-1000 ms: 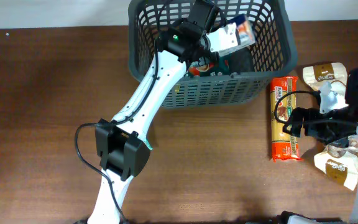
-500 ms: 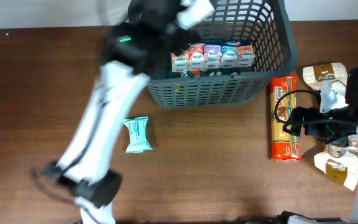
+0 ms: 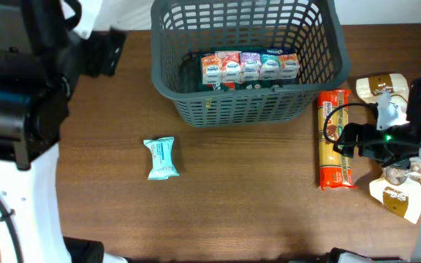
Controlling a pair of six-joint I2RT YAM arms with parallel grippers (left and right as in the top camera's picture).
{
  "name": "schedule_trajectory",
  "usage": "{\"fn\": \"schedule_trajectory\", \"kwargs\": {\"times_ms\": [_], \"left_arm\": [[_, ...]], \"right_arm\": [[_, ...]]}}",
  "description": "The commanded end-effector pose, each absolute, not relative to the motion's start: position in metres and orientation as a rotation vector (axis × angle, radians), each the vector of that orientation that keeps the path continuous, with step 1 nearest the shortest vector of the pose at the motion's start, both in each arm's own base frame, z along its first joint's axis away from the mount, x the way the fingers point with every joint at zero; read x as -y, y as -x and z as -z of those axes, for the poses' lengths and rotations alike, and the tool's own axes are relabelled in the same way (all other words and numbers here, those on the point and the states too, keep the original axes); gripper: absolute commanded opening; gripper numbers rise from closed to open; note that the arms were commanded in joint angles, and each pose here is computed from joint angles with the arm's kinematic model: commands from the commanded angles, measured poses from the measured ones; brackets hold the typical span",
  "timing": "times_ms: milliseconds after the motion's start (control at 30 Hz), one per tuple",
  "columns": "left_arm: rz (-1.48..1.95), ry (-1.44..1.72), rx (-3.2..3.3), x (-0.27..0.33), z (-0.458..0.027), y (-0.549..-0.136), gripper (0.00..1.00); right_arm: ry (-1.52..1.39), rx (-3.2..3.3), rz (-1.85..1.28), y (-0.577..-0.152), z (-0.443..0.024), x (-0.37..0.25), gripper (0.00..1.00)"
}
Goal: Pack container
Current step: 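Lower the left gripper onto the mint-green wipes pack and grasp it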
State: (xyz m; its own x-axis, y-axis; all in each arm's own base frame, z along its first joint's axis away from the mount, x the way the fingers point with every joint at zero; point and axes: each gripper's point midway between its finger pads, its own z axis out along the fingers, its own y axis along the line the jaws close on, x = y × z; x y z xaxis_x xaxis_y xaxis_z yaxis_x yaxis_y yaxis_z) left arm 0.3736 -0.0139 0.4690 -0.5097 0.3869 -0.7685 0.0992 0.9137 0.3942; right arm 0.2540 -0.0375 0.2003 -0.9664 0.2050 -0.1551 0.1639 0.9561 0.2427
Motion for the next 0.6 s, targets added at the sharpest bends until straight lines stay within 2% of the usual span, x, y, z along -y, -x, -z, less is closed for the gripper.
{"fn": "schedule_trajectory", "kwargs": {"times_ms": [0, 100, 233, 567], "left_arm": [[-0.224, -0.181, -2.236, 0.007, -0.43, -0.378, 1.0], [-0.126, -0.101, -2.432, 0.001, -0.378, -0.37, 1.0], [-0.04, 0.021, -2.716, -0.007, -0.292, -0.354, 0.9], [0.375, -0.041, -2.898, 0.042, -0.117, -0.346, 0.91]], "right_arm": [[-0.264, -2.907, -0.354, -0.258, -0.205, 0.037, 0.99], [-0.248, -2.907, -0.352, -0.258, -0.205, 0.037, 0.99], [-0.225, -2.907, -0.349, -0.258, -0.205, 0.037, 0.99], [-0.224, -2.904, -0.348, -0.259, -0.205, 0.038, 0.99]]}}
